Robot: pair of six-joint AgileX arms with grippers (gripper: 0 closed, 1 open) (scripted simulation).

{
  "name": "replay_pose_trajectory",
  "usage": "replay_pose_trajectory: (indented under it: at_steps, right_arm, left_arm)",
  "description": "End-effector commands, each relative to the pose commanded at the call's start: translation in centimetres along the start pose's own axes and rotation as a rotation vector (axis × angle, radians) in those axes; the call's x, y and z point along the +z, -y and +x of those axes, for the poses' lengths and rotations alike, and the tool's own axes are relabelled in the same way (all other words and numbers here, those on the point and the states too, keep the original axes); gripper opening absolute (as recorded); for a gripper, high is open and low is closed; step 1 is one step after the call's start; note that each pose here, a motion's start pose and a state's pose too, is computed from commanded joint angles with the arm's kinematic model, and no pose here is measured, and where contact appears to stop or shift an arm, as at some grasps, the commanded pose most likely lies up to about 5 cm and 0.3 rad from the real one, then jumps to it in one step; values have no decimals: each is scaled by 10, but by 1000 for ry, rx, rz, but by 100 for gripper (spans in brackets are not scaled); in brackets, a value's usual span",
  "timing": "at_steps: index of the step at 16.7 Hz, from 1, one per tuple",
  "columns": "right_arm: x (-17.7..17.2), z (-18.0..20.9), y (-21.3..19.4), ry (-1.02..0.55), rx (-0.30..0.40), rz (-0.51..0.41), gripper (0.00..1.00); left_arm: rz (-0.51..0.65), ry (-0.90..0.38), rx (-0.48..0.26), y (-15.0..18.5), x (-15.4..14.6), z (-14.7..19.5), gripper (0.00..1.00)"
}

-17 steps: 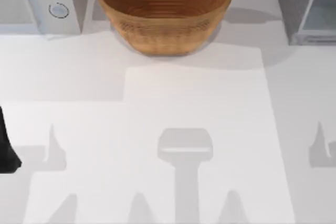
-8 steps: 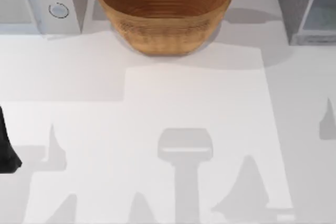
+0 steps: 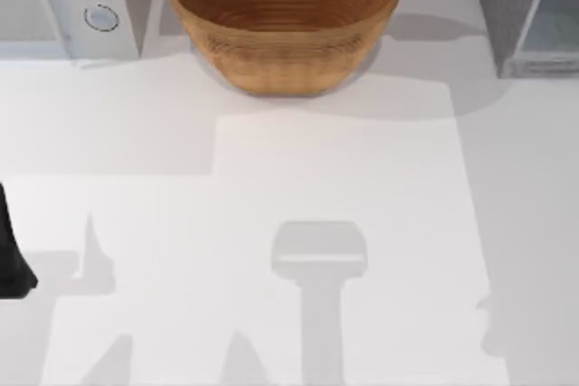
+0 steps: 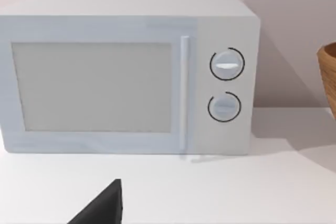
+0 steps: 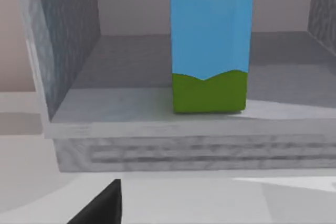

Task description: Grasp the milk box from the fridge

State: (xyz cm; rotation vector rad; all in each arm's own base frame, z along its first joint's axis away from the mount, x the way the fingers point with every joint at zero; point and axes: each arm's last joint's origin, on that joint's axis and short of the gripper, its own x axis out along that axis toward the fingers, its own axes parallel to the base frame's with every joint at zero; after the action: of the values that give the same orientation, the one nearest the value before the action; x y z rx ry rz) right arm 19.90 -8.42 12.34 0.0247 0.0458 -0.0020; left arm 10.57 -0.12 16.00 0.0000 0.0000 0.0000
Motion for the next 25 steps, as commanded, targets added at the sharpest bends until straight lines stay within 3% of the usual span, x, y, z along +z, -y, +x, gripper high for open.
replay_pose_trajectory:
  at_steps: [14, 17, 25]
  right_arm:
    - [-14, 16, 19, 38, 6, -21, 100]
    - [-14, 50, 24, 36, 3, -20, 100]
    - [2, 189, 11, 57, -6, -28, 100]
  left_arm:
    - [0, 0, 0, 0, 0, 0, 100]
    - [0, 0, 0, 0, 0, 0, 100]
    - [0, 0, 0, 0, 0, 0, 100]
